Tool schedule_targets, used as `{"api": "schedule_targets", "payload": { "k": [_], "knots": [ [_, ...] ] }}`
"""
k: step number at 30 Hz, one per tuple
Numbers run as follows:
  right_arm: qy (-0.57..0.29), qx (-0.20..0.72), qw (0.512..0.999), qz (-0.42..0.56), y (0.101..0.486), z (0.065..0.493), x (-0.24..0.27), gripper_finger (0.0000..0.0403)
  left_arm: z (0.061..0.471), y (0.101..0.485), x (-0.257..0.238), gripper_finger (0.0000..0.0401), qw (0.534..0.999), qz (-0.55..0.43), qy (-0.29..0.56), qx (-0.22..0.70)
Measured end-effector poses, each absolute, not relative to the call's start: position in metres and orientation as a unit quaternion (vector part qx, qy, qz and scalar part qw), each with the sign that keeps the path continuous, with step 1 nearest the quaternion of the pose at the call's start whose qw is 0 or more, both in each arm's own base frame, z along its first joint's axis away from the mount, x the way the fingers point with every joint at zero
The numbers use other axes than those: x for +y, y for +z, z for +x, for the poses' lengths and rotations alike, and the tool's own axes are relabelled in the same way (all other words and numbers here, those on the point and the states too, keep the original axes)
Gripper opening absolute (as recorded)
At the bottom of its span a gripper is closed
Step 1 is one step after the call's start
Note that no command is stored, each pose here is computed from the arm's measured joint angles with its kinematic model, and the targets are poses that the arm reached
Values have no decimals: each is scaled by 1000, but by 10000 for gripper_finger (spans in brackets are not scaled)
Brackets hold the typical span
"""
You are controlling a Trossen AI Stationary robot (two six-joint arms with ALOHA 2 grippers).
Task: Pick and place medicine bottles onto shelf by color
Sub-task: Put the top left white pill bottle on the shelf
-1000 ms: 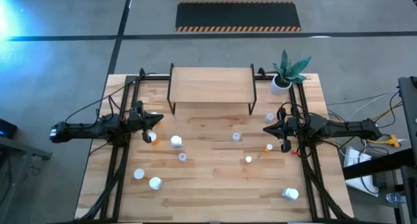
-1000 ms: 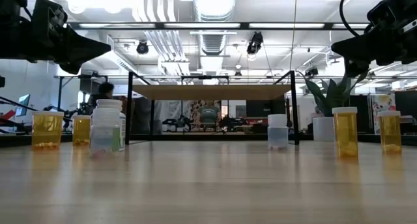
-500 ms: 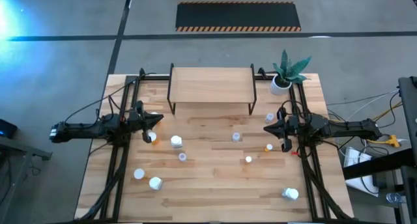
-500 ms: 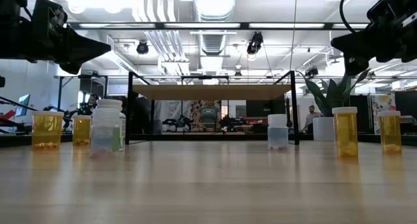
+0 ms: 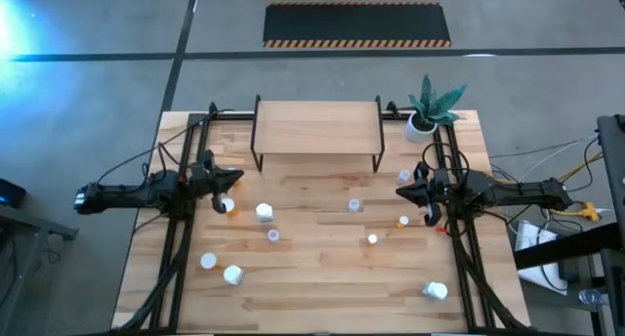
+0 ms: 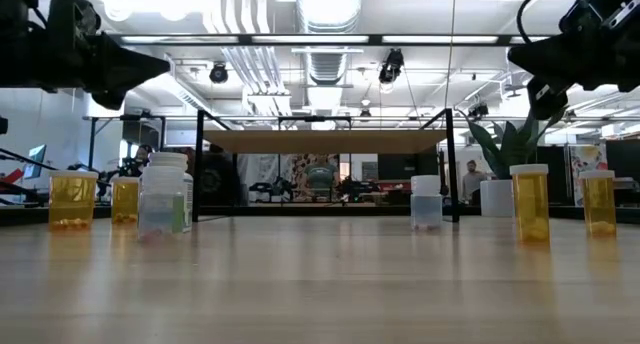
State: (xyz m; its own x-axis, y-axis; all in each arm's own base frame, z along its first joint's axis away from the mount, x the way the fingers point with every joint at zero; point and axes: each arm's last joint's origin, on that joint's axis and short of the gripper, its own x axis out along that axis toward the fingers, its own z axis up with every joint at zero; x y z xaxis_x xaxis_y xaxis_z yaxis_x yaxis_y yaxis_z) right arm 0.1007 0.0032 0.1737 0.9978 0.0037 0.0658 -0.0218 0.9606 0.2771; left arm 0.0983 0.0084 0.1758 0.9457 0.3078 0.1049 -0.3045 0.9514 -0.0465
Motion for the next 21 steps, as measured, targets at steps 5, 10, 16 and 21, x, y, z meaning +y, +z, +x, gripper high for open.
{"api": "schedule_targets", "payload": {
  "k": [5,10,16,21],
  "knots": [
    [-37,-37,990,128,174,101,1,9,99,179,8,0,987,-27,141,-70],
    [-88,-71,991,72,180,100,-2,9,101,190,9,0,984,-8,171,-51],
    [-105,-67,992,35,180,100,-3,9,117,211,9,21,985,31,167,12],
    [-113,-68,991,17,180,100,-4,9,145,233,5,95,986,44,117,114]
  ]
}}
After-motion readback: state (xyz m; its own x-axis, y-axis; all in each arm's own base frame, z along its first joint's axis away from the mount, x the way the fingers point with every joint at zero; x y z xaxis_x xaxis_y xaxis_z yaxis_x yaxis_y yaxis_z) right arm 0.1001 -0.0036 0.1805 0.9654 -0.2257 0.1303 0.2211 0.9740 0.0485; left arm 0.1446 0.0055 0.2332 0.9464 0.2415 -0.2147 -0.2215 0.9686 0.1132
